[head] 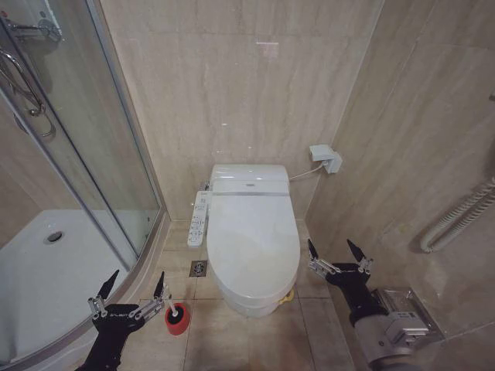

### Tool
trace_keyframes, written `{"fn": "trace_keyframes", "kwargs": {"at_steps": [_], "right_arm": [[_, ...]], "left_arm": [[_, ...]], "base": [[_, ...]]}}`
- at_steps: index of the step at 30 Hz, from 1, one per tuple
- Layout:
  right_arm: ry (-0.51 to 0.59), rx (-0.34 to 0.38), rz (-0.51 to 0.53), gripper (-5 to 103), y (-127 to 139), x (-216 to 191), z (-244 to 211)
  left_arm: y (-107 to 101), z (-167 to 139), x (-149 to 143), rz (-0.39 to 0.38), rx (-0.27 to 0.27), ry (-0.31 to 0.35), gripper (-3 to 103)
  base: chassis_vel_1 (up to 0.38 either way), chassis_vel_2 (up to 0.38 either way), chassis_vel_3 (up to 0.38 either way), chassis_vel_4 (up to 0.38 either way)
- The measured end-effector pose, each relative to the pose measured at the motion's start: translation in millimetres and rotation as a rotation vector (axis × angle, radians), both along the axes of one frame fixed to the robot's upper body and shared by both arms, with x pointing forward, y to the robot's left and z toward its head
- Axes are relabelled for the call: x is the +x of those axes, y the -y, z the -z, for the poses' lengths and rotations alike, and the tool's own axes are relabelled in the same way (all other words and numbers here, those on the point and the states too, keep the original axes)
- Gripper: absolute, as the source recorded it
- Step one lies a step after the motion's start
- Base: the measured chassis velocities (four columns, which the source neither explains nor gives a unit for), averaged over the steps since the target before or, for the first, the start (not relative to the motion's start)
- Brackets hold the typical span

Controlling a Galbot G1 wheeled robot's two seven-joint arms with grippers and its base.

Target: Open the toilet lid, clean the toilet bowl with a toilet brush, close the toilet lid, and flush.

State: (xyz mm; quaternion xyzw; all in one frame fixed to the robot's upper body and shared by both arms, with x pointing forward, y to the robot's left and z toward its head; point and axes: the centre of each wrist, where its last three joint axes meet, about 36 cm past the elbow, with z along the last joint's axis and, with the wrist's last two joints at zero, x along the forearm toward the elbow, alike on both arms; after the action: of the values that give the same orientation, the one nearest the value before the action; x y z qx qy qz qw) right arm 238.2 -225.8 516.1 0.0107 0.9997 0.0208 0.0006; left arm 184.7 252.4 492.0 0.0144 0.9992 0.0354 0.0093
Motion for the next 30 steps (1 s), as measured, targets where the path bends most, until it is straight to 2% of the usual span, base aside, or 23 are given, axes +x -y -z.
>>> {"fn": "trace_keyframes", "kwargs": {"at_steps": [30], "right_arm": [[0.0, 0.0, 0.0, 100, 0.0, 0.0, 0.0]], "left_arm": [[0.0, 0.0, 0.0, 0.0, 0.0, 0.0, 100]], "base": [[0.0, 0.0, 0.0, 0.0]]}}
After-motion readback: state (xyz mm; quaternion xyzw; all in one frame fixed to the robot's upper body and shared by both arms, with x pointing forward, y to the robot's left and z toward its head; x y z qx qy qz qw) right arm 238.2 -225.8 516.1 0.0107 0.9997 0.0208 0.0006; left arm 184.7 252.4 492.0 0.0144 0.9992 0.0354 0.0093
